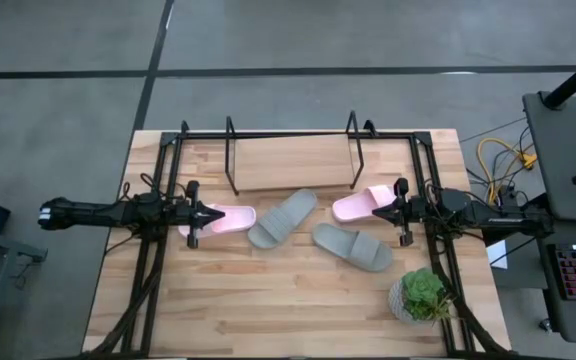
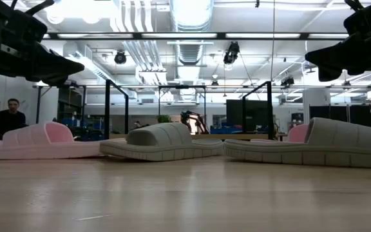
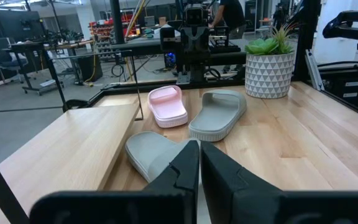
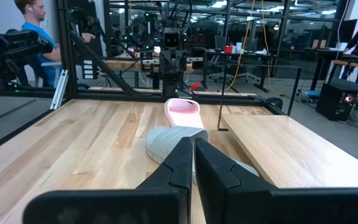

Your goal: Pick and place slides into the shelf

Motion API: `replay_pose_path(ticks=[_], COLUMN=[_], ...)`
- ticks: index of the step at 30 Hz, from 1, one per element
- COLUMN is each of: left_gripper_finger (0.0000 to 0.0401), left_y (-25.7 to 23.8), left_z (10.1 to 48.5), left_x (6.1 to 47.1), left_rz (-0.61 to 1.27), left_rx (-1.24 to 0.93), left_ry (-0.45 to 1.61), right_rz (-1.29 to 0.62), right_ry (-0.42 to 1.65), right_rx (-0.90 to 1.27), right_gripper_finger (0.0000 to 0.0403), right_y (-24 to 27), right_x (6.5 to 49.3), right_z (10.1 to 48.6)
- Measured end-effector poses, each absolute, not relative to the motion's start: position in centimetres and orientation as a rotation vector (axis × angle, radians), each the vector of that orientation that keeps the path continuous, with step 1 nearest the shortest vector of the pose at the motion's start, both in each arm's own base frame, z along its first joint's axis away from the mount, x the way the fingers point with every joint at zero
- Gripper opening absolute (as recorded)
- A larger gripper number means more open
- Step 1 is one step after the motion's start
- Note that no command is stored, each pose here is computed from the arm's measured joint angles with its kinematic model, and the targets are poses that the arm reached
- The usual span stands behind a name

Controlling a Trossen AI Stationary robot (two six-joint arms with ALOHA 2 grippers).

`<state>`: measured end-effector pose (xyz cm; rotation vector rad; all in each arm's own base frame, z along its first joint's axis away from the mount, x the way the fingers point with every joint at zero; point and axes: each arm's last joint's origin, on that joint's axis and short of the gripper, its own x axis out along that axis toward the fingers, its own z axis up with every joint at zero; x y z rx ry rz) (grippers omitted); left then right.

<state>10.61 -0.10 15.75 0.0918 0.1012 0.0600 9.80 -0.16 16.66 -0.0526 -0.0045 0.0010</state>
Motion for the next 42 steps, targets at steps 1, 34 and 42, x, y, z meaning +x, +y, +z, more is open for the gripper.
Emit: replay_pose_path(ticks=[1, 34, 42], left_gripper_finger=[0.0000, 0.0000, 0.0000], left_y=[-0.10, 0.00, -0.02], left_z=[15.75, 15.86, 16.39], left_x=[10.61, 10.61, 10.64], left_rz=[0.060, 0.080, 0.085], left_rx=[0.092, 0.434, 0.394], left_ry=[0.101, 0.107, 0.050], right_rz=[0.000, 0.000, -0.002], right_ry=[-0.005, -0.020, -0.094], right_rx=[-0.053, -0.053, -0.062], right_gripper_finger=[0.0009, 0.0009, 0.0009], right_y=[-0.17, -0.17, -0.16], right_x=[9.80, 9.80, 9.76], right_z=[16.68, 16.81, 17.53])
